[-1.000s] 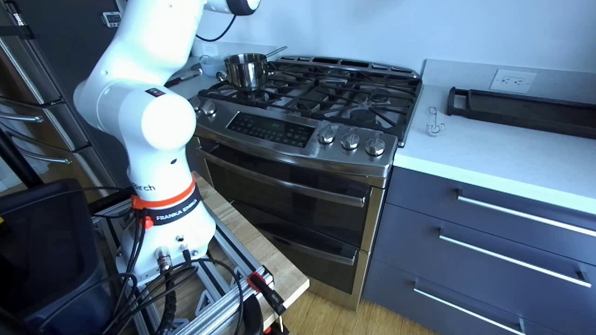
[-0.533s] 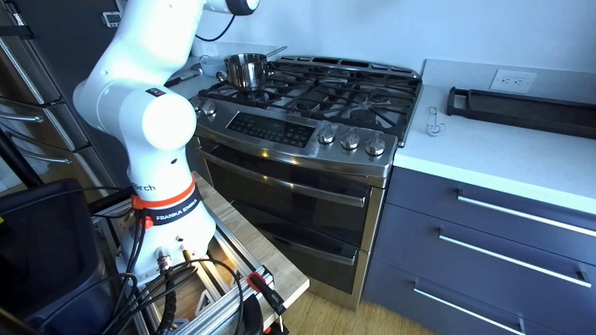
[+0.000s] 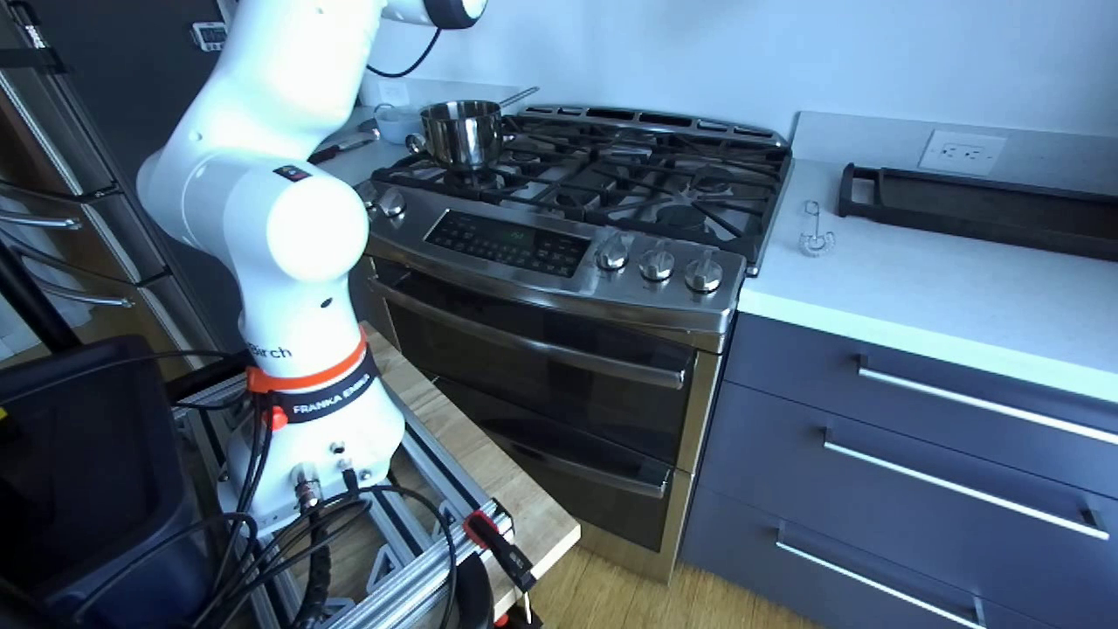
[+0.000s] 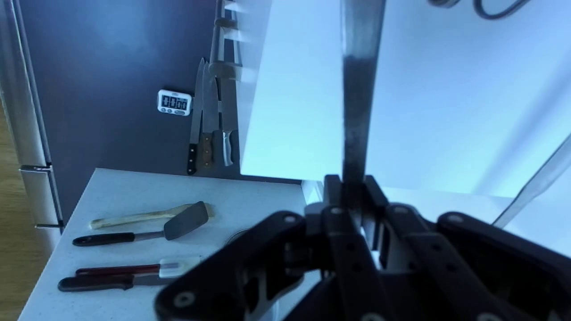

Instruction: Remove the silver ladle from the pot and hang it above the stove

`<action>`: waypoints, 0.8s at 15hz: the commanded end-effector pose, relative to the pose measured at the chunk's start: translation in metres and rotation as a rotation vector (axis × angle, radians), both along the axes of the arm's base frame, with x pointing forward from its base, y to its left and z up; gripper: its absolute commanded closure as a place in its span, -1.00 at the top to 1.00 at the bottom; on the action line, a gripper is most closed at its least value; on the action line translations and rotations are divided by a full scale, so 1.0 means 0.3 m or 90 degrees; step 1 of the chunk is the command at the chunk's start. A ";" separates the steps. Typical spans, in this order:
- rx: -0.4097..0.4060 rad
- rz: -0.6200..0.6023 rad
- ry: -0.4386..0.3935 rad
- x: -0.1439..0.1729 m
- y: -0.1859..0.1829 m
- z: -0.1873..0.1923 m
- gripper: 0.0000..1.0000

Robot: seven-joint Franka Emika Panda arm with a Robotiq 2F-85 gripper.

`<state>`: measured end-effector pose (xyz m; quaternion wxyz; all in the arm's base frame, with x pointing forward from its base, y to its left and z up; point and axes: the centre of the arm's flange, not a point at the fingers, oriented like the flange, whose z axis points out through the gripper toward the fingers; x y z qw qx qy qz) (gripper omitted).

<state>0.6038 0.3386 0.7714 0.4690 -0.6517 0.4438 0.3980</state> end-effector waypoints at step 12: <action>-0.029 -0.007 0.022 0.084 0.013 0.050 -0.93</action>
